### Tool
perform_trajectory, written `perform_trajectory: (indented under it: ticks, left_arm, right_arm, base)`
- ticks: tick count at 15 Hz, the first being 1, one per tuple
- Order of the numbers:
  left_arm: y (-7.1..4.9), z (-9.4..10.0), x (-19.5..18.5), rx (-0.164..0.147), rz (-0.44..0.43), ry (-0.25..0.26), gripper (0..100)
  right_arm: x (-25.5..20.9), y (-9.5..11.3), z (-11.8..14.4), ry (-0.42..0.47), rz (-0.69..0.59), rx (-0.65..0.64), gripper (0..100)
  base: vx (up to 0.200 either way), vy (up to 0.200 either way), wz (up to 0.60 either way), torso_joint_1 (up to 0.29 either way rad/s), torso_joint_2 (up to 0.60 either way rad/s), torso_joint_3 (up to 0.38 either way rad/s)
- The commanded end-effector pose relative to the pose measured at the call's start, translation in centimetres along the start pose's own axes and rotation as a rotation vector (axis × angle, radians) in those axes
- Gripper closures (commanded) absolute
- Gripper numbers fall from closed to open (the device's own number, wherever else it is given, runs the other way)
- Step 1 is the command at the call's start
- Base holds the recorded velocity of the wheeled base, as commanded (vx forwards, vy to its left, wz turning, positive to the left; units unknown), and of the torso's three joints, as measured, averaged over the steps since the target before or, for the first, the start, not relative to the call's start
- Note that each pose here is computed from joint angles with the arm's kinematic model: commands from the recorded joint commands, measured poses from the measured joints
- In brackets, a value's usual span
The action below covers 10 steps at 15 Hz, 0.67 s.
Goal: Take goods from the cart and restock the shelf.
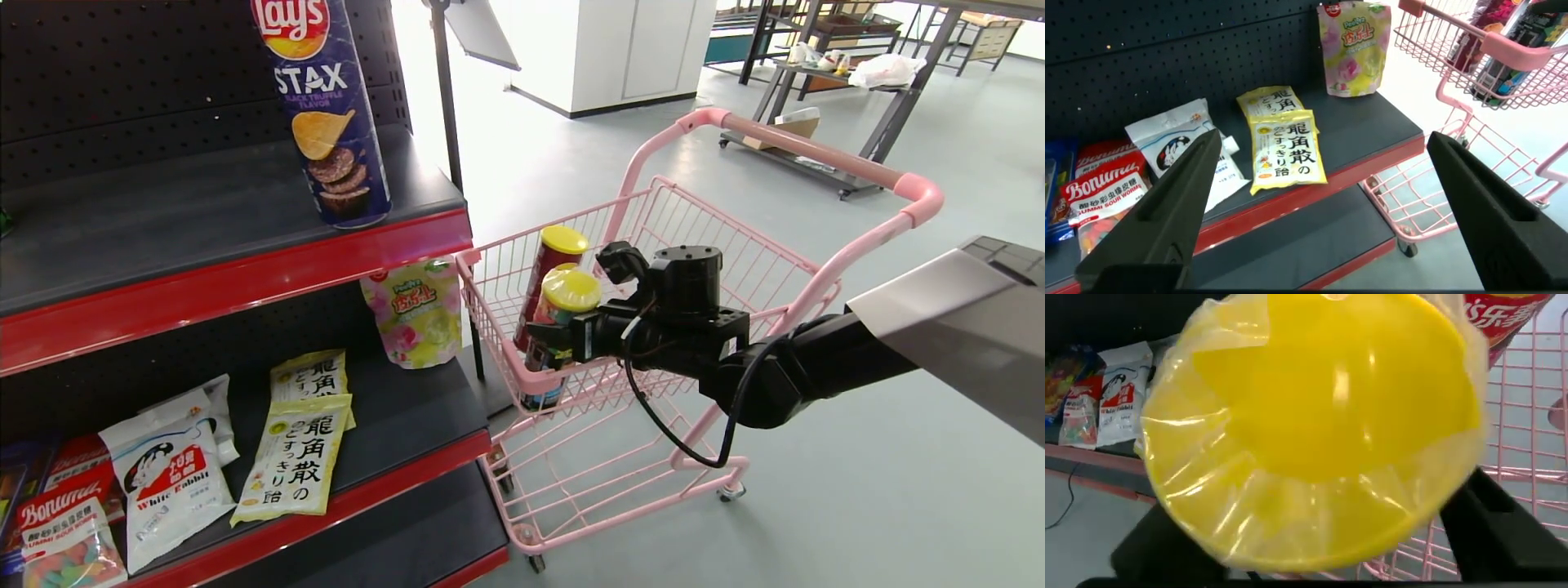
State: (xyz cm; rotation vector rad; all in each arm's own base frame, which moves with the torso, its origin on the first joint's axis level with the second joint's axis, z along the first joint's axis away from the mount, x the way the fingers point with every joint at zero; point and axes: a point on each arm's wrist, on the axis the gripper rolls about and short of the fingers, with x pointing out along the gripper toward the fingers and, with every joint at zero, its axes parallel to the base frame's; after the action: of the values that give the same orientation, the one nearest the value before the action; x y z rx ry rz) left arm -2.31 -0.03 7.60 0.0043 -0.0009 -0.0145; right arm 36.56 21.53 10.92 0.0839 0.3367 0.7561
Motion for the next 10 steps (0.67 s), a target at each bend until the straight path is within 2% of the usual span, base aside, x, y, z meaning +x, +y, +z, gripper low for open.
perform_trajectory:
  ticks: [1,4,7,10]
  left_arm:
    - [0.0,0.0,0.0,0.000,-0.001,0.001,0]
    - [0.0,0.0,0.0,0.000,-0.001,0.001,0]
    - [0.0,0.0,0.0,0.002,-0.001,0.001,0]
    - [0.0,0.0,0.0,0.000,-0.001,0.001,0]
  right_arm:
    - [0.4,0.1,-0.3,0.005,0.006,0.000,100]
    - [0.4,0.2,-0.9,0.025,0.005,0.006,100]
    - [-0.5,0.4,0.0,-0.003,-0.010,-0.002,100]
    - [-4.9,2.2,5.9,-0.173,-0.016,-0.050,100]
  base:
    - [0.000,0.000,0.00,0.000,0.00,0.000]
    - [0.000,0.000,0.00,0.000,0.00,0.000]
    - [0.000,0.000,0.00,0.000,0.00,0.000]
    - [0.000,0.000,0.00,0.000,0.00,0.000]
